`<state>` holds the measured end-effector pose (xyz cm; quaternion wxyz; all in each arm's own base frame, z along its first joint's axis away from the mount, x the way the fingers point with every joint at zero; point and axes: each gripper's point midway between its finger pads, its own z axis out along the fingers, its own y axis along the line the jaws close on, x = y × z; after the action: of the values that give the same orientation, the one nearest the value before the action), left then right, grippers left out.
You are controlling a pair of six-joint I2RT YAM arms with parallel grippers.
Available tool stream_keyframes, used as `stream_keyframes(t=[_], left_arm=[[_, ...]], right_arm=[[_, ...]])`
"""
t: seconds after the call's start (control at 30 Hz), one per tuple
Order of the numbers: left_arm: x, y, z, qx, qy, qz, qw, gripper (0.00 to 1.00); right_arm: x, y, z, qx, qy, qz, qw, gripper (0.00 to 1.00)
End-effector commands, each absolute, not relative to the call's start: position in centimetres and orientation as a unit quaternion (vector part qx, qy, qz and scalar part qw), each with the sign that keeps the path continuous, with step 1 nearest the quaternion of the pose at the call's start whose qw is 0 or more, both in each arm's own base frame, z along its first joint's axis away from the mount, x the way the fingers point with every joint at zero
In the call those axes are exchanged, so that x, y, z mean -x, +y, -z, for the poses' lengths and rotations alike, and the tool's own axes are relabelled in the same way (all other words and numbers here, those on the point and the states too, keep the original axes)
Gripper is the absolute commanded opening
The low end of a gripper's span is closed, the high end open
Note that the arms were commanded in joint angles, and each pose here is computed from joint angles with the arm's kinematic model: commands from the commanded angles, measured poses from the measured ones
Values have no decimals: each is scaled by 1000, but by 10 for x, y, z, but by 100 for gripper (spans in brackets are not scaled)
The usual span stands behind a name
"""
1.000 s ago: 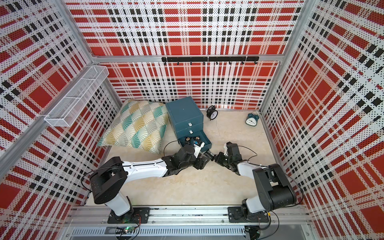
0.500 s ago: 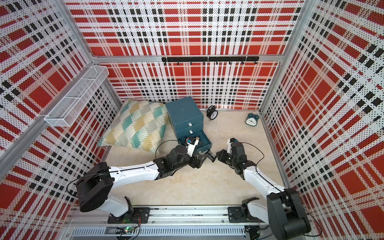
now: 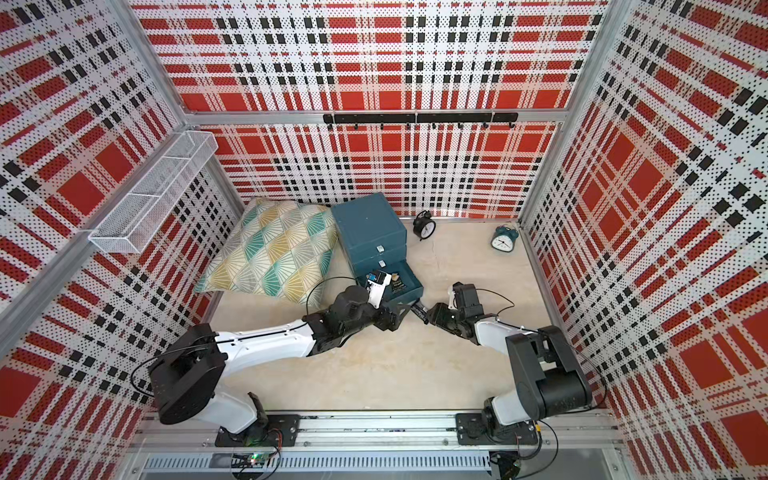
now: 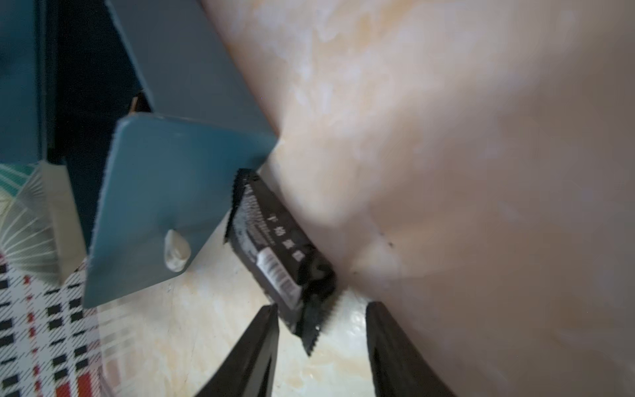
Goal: Place the cookies into the drawer by color
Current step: Pick up the cookie at the center of the board.
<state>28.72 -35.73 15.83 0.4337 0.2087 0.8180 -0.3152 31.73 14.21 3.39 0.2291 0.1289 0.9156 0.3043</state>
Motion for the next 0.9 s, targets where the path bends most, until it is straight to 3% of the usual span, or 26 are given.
stream_keyframes(t=[0.0,0.1,0.37,0.53,0.87], left_arm=[[-287,-358,-169,-207,808,330,442,89],[-287,-358,-169,-208,808,331,442,89],[-288,-358,-168,-207,808,329,442,89],[-287,-357,-169,-207,807,331,444,88],[-282,-351,-184,-203,792,342,463,89]], right_arm=[[-332,151,-38,-116,907,-328,239,55],[-336,155,-32,-117,905,-336,232,56],[-334,154,-31,-122,904,-338,232,26],[-332,152,-44,-117,901,-337,245,14],[-326,149,-84,-107,893,-341,274,10]])
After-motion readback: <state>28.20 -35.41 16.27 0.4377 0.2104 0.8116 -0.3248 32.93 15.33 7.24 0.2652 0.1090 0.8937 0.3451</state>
